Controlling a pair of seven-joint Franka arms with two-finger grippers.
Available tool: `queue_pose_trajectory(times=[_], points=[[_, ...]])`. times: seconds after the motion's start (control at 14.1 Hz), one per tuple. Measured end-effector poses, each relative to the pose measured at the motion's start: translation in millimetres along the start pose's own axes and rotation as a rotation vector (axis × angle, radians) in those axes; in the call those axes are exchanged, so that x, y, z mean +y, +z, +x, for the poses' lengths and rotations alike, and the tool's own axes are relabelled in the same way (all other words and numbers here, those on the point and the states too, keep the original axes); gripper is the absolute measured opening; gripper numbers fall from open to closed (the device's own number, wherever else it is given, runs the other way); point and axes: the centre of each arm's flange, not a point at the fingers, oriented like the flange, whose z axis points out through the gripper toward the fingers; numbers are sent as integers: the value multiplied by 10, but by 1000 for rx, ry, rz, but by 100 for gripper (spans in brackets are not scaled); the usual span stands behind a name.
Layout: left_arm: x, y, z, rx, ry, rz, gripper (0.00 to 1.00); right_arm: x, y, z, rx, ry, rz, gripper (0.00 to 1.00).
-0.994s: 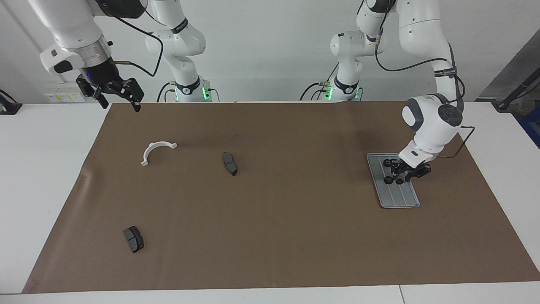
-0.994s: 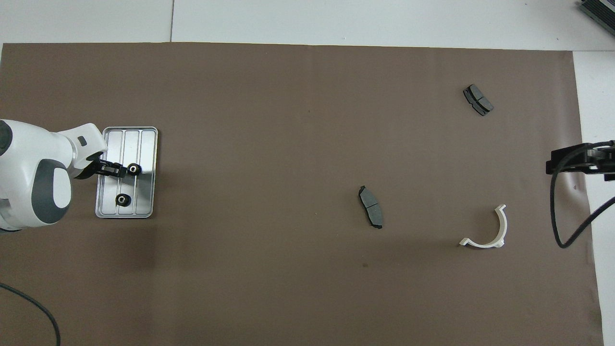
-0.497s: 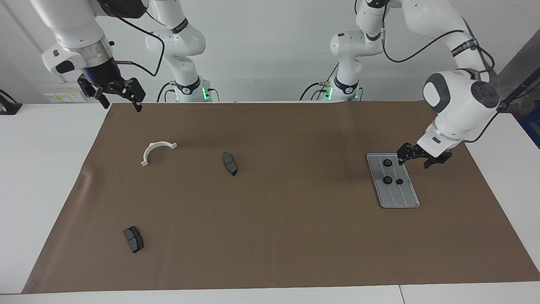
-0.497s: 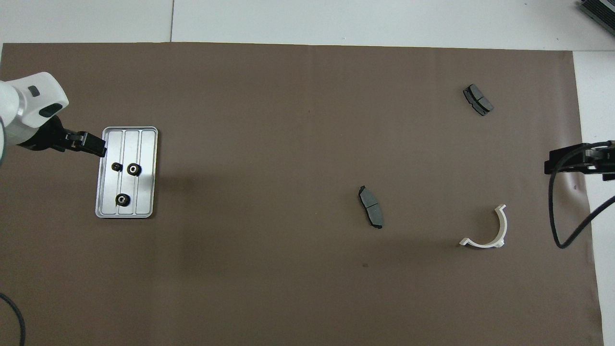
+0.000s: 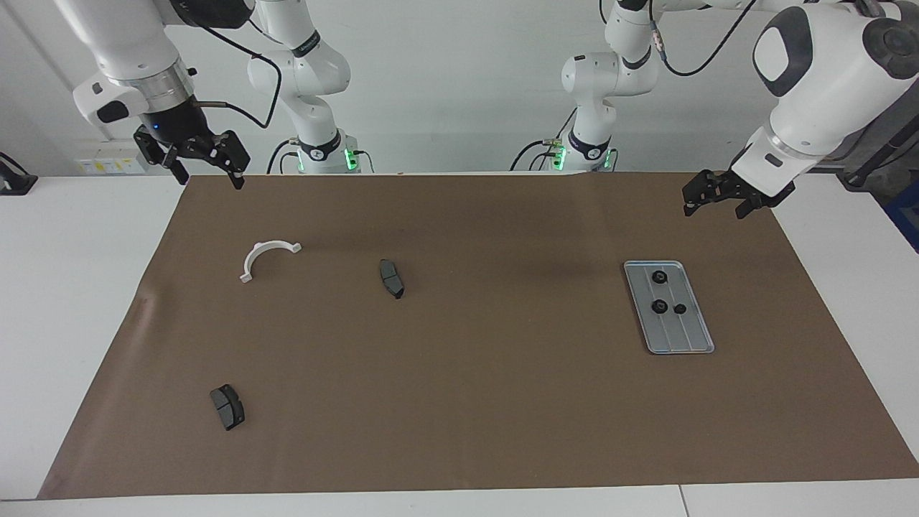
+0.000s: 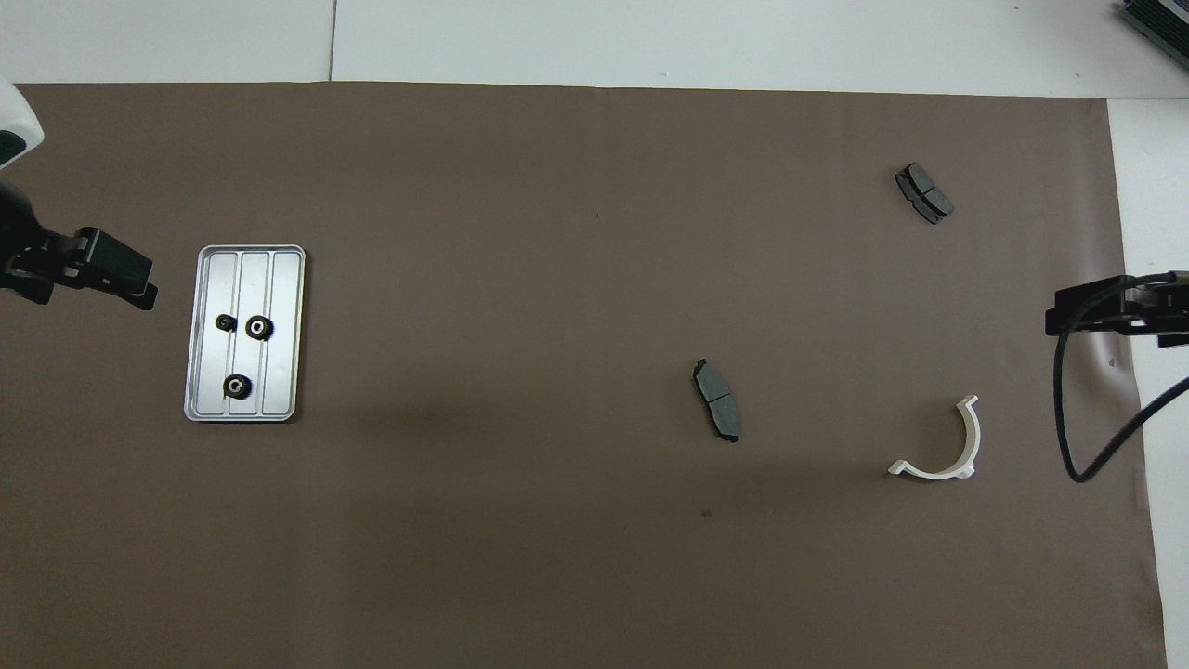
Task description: Pick bearing gear from pile to tray
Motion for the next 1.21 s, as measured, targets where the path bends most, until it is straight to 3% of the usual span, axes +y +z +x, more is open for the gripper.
queue_pose_trajectory(times=[0.28, 0.5, 0.99, 1.21], points=[[186, -243, -133, 27, 23, 7, 100, -9, 1, -3, -2, -1, 0, 100], [174, -147, -185, 24, 19, 7, 100, 5, 3, -4, -4, 1, 0, 100], [149, -99, -52, 147, 17, 15, 100, 10, 5, -5, -5, 2, 0, 100], [153, -98, -38, 158, 19, 16, 100, -9, -1, -10, -4, -1, 0, 100]])
